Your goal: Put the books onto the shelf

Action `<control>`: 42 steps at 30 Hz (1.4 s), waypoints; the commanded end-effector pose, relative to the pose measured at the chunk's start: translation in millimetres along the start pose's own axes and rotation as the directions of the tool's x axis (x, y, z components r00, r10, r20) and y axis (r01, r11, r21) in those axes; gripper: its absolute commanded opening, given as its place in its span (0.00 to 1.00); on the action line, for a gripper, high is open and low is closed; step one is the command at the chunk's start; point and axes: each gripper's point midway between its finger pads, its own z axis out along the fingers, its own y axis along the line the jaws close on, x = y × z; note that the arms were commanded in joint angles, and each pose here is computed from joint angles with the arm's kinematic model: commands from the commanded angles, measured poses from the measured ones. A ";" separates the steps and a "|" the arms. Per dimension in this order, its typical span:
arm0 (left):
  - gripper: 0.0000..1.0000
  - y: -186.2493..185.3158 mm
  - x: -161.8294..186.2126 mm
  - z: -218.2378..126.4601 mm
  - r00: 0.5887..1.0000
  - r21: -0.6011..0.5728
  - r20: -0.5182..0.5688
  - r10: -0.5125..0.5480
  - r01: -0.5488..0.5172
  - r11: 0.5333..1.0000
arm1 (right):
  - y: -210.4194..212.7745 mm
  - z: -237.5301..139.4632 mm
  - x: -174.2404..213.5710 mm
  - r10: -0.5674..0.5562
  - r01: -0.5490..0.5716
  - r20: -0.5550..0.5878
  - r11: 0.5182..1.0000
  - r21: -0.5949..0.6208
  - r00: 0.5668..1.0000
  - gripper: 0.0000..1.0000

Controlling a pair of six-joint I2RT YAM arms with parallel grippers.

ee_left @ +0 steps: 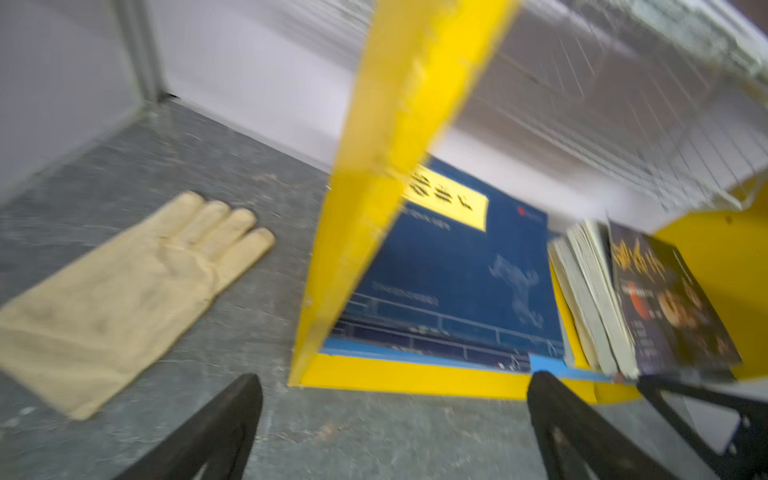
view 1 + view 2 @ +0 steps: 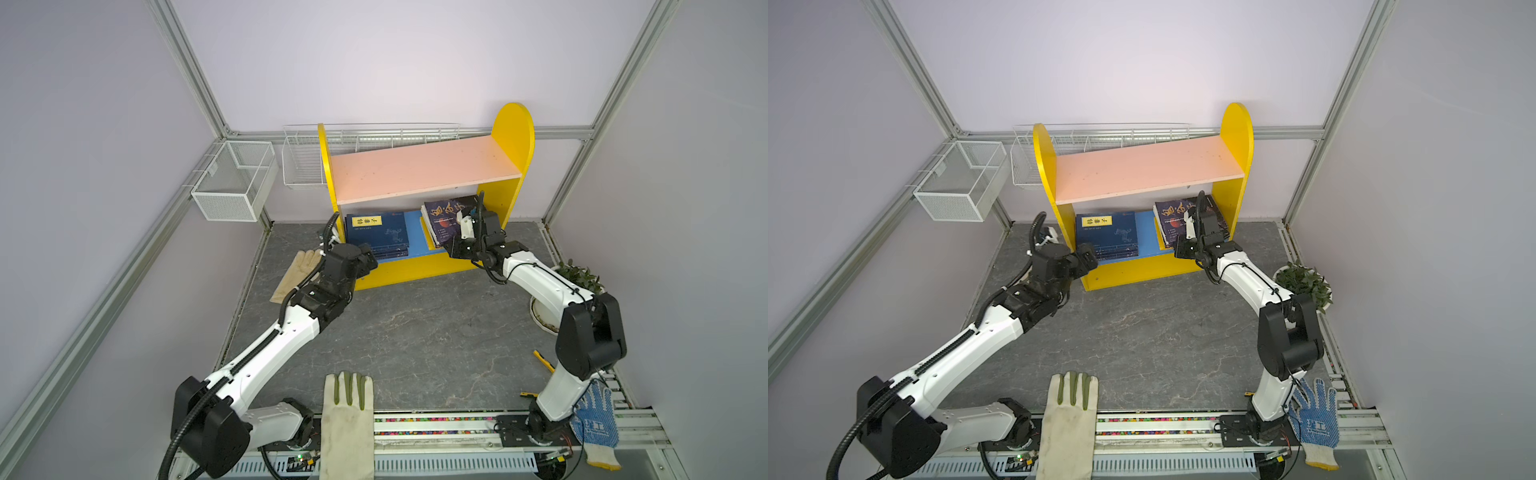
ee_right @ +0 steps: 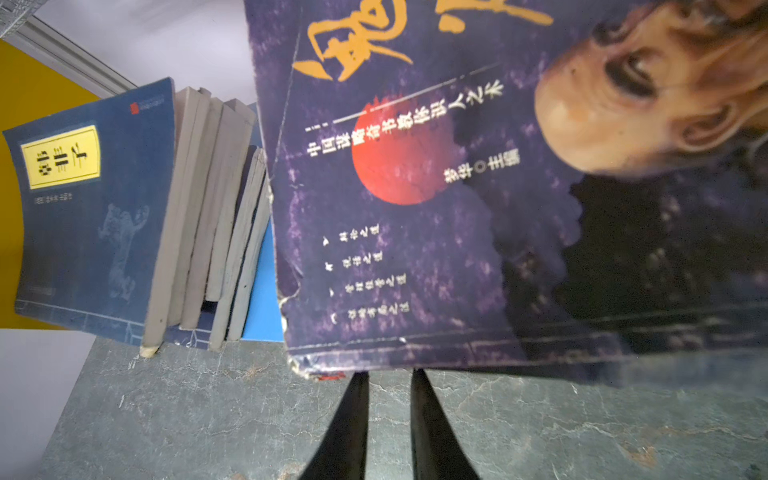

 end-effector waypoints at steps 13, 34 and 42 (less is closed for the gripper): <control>1.00 125.5 -3.9 -35.4 0.981 -0.323 0.132 -0.142 0.179 0.929 | 10.3 12.7 -5.1 0.012 -0.011 0.010 0.999 -0.044 1.000 0.22; 1.00 179.9 -9.1 -4.3 0.999 -0.576 0.017 0.041 -0.024 0.817 | -48.9 -79.3 -14.2 -0.072 0.004 0.272 0.970 0.245 0.960 0.31; 0.99 216.1 -12.7 10.8 0.979 -0.760 -0.018 0.204 -0.146 0.634 | -150.3 -142.3 22.5 -0.208 -0.023 0.317 0.805 0.593 0.925 0.66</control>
